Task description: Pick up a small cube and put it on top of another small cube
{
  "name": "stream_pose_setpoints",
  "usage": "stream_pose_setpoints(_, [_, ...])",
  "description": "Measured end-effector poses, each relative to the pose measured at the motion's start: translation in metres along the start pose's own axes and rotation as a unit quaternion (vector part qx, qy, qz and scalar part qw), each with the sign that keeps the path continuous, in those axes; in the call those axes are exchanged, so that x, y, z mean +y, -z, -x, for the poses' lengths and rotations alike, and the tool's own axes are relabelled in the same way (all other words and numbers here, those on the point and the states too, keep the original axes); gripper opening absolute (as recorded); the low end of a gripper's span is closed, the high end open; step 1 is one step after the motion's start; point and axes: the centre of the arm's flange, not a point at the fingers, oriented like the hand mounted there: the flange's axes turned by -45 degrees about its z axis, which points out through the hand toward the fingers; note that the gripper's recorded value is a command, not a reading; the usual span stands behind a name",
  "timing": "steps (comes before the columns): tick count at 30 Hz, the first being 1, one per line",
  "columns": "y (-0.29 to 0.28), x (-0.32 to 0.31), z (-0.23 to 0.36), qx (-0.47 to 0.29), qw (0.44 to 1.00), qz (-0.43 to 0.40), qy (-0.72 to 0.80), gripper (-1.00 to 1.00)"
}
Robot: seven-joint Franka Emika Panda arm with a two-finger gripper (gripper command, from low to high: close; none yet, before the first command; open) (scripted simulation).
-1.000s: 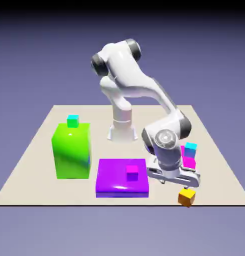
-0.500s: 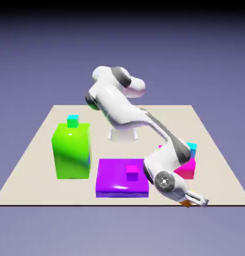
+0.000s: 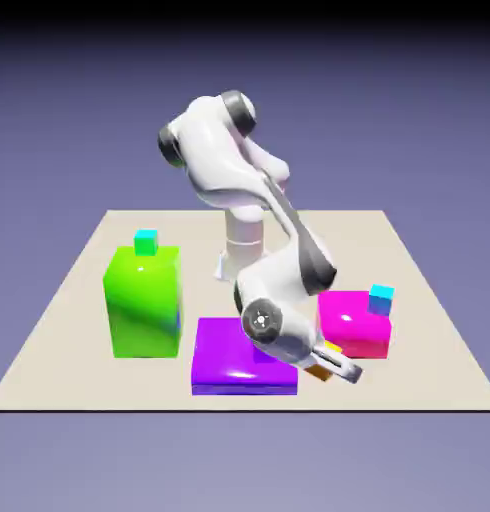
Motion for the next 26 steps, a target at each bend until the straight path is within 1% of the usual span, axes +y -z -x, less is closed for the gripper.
stream_pose_setpoints(5, [0.034, 0.066, 0.002, -0.003, 0.999, -0.037, -0.032, -1.00])
stream_pose_setpoints(10, [0.064, 0.134, 0.012, -0.004, 0.994, -0.094, -0.062, -1.00])
stream_pose_setpoints(12, [0.064, 0.135, 0.013, -0.004, 0.994, -0.095, -0.063, -1.00])
stream_pose_setpoints(22, [0.004, 0.125, -0.001, -0.005, 0.994, -0.095, -0.062, -1.00])
stream_pose_setpoints(23, [0.001, 0.125, -0.002, -0.004, 0.994, -0.095, -0.063, 1.00])
stream_pose_setpoints(26, [0.006, 0.125, -0.001, -0.005, 0.994, -0.093, -0.062, 1.00])
